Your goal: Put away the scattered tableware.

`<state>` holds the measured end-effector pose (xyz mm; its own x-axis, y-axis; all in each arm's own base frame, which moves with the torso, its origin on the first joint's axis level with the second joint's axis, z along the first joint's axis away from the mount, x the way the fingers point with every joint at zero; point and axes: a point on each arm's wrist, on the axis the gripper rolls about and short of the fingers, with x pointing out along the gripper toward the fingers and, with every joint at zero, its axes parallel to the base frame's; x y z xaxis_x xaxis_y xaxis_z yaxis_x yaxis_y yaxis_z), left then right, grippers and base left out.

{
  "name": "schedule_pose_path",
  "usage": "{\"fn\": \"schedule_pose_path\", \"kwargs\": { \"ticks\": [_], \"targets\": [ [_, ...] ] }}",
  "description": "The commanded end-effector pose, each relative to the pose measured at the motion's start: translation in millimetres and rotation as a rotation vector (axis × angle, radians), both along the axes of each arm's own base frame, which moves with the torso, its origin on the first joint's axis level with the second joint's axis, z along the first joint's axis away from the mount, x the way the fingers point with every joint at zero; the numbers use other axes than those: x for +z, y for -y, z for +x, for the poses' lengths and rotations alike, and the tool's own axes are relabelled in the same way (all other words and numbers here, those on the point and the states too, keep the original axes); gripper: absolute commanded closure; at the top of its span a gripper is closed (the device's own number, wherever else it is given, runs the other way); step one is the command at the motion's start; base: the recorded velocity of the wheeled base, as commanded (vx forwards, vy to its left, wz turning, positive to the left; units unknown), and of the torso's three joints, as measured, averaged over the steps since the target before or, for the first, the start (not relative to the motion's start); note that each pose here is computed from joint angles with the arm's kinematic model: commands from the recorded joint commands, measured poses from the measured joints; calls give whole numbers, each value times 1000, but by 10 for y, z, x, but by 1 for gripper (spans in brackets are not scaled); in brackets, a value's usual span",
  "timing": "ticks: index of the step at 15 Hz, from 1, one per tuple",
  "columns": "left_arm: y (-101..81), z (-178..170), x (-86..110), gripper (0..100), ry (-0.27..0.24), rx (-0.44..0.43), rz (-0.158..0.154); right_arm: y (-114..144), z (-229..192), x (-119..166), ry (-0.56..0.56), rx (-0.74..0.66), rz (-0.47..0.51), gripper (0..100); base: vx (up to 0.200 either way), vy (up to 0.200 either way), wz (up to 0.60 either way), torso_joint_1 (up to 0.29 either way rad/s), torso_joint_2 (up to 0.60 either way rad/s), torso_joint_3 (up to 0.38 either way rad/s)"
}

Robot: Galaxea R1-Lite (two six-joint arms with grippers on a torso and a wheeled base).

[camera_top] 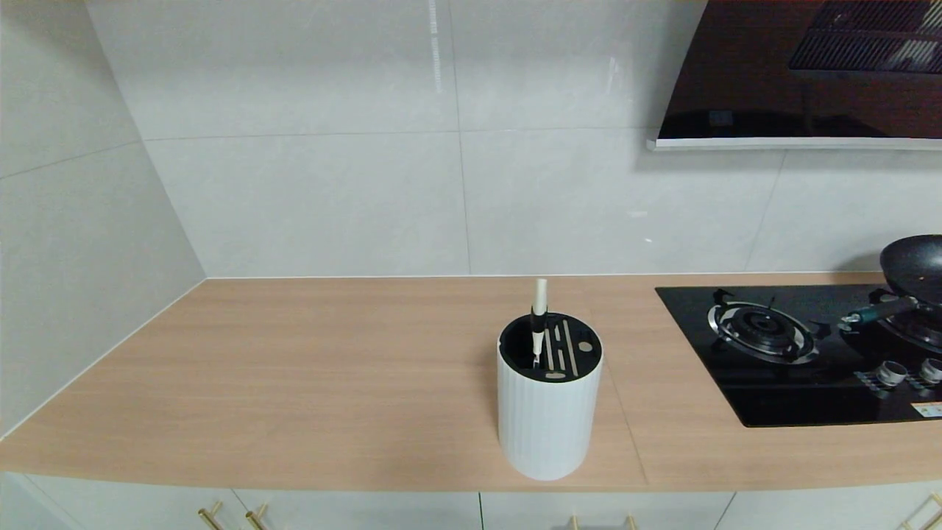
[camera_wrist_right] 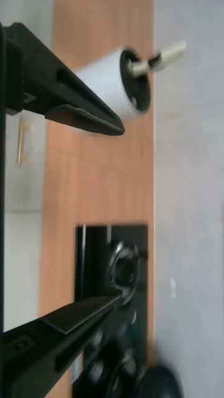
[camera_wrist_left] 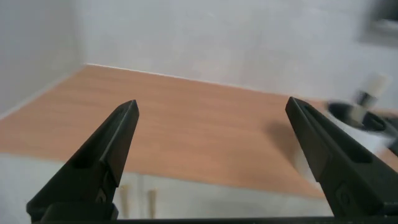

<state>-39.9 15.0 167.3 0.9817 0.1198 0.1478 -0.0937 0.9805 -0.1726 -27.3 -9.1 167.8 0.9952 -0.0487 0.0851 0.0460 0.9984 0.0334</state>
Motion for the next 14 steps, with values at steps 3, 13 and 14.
{"fn": "schedule_pose_path", "kwargs": {
  "ticks": [3,13,14],
  "targets": [
    [58,-53,-217,0,10,197,-11,-62,-270,-171,114,-124,-41,0,0,0,0,0,0,0],
    [114,167,-880,0,-126,39,93,-49,39,-840,-19,-160,-86,0,0,0,0,0,0,0],
    [121,168,-884,0,-128,12,105,-51,41,-859,-37,-153,-84,0,0,0,0,0,0,0]
  ]
}}
